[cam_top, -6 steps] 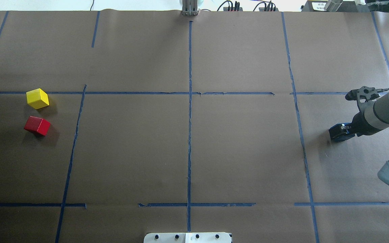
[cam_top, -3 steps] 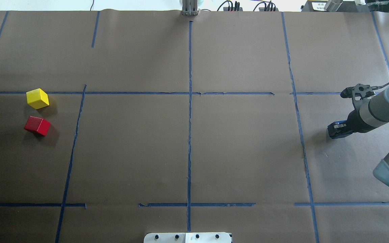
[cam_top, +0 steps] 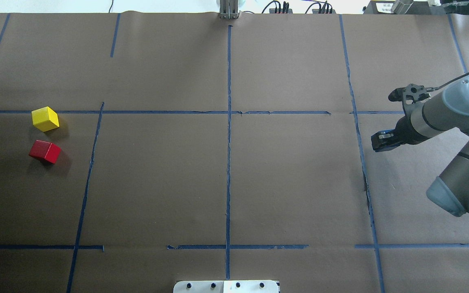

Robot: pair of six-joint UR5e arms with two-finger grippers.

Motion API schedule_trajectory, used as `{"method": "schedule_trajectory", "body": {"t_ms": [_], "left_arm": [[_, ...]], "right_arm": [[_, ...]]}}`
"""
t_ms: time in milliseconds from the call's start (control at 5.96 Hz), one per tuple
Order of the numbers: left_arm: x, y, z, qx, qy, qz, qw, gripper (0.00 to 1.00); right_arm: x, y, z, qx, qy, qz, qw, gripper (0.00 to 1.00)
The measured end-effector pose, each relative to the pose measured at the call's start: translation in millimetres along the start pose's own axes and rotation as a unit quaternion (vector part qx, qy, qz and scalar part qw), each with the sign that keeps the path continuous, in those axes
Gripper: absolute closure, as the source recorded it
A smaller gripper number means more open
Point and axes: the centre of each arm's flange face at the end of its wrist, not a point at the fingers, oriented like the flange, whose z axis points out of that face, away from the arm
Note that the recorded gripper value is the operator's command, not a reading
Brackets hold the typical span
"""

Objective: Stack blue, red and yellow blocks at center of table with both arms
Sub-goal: 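Carry the blue cube with the right gripper to the table center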

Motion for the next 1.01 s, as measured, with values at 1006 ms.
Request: {"method": "schedule_trajectory", "body": {"t_ms": [1006], "left_arm": [[0,0,0,0.0,0.0,0.0,1.0,0.0]], "right_arm": [[-339,-8,58,0.01,0.027,0.076,0.9967,0.75]]}}
